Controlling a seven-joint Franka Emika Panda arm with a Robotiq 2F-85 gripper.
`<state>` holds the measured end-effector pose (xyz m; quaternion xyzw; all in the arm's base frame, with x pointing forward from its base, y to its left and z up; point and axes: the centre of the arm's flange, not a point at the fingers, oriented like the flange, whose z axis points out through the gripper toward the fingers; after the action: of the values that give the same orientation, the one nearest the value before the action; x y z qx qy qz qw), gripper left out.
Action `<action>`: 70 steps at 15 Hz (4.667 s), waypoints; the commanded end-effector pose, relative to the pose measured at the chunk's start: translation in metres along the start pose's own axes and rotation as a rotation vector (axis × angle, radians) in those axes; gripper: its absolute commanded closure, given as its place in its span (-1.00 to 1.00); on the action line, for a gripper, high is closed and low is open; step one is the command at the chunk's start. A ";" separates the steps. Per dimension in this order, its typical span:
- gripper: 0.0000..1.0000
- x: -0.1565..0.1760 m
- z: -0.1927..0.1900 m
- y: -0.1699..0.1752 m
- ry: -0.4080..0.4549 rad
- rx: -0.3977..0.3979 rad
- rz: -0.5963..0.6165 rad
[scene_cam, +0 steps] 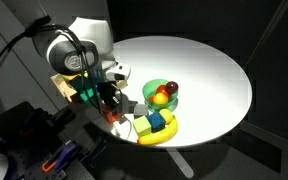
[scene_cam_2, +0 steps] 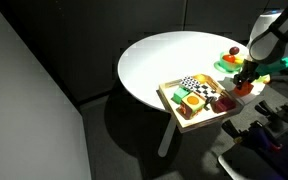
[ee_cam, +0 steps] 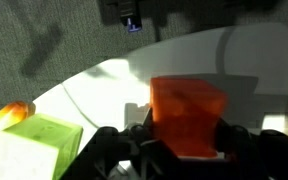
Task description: Slide the orange block a little to the right, slide the gray block a little to the right, slide the lime green block a little forward, flip the orange block to the left on the table, pick up the orange block and put it in the tray
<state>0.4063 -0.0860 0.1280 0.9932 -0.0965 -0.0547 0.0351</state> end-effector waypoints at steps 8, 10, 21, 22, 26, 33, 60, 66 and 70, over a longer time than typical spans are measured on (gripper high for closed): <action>0.51 -0.033 -0.052 -0.047 0.090 -0.025 0.030; 0.51 -0.035 -0.062 -0.054 0.108 -0.015 0.029; 0.51 -0.032 -0.096 -0.116 0.200 0.037 -0.080; 0.51 -0.031 -0.094 -0.121 0.204 0.037 -0.091; 0.51 -0.028 -0.092 -0.134 0.230 0.045 -0.123; -1.00 -0.022 -0.094 -0.136 0.266 0.071 -0.112; -1.00 -0.090 -0.150 -0.080 -0.111 -0.104 -0.011; -1.00 -0.105 -0.162 -0.073 -0.105 -0.114 -0.118; -1.00 -0.096 -0.157 -0.080 -0.104 -0.104 -0.117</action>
<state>0.3455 0.0202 0.2872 0.9899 -0.0365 -0.1126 0.0781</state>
